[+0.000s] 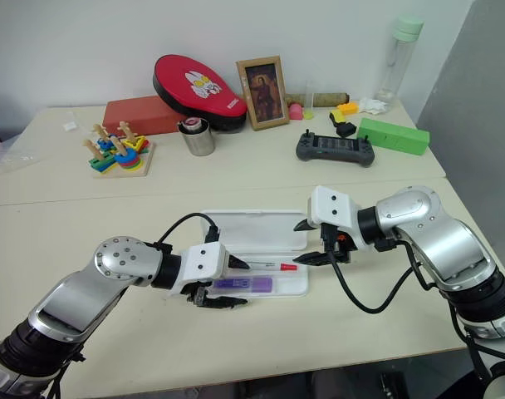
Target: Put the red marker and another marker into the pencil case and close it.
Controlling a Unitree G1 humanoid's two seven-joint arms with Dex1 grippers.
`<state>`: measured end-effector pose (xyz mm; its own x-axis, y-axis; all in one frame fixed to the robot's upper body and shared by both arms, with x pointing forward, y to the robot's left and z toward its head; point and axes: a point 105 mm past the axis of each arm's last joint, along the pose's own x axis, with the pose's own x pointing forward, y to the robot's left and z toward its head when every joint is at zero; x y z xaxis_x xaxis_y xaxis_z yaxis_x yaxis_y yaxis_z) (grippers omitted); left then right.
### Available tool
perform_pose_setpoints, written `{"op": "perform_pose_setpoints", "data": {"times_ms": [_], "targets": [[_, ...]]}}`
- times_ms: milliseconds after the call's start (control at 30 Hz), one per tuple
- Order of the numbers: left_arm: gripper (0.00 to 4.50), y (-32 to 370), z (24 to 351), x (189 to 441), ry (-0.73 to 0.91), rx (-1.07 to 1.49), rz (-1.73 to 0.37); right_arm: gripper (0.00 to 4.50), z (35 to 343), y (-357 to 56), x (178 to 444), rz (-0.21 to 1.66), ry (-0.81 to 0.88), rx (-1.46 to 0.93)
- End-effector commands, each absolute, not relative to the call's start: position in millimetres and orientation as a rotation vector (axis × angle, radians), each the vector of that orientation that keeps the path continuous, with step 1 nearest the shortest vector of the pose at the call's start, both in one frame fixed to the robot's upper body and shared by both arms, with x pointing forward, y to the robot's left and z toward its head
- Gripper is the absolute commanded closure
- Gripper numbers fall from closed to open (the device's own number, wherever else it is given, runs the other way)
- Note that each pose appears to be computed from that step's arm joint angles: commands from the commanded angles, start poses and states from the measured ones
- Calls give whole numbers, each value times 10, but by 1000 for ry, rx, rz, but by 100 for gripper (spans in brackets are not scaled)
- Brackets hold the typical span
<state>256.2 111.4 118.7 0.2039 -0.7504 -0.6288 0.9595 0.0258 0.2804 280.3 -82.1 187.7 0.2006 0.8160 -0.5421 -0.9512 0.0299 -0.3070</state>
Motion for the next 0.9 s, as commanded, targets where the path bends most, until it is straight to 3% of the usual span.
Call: {"op": "perform_pose_setpoints", "data": {"times_ms": [33, 300, 467, 733, 900], "targets": [[3, 1104, 1371, 2573, 279, 760, -1351, 140, 1982, -814, 2793, 1375, 198, -704], [3, 1290, 1736, 2378, 280, 715, -1342, 140, 2004, -1020, 2994, 1258, 220, -722], [3, 1293, 2086, 2335, 183, 701, -1300, 140, 2057, -1197, 3240, 1126, 227, -686], [3, 1218, 2517, 2486, 45, 774, -1188, 140, 2013, -1414, 3513, 959, 232, -657], [3, 1238, 2590, 2573, 28, 796, -1125, 140, 1917, -1533, 3606, 910, 270, -604]]}}
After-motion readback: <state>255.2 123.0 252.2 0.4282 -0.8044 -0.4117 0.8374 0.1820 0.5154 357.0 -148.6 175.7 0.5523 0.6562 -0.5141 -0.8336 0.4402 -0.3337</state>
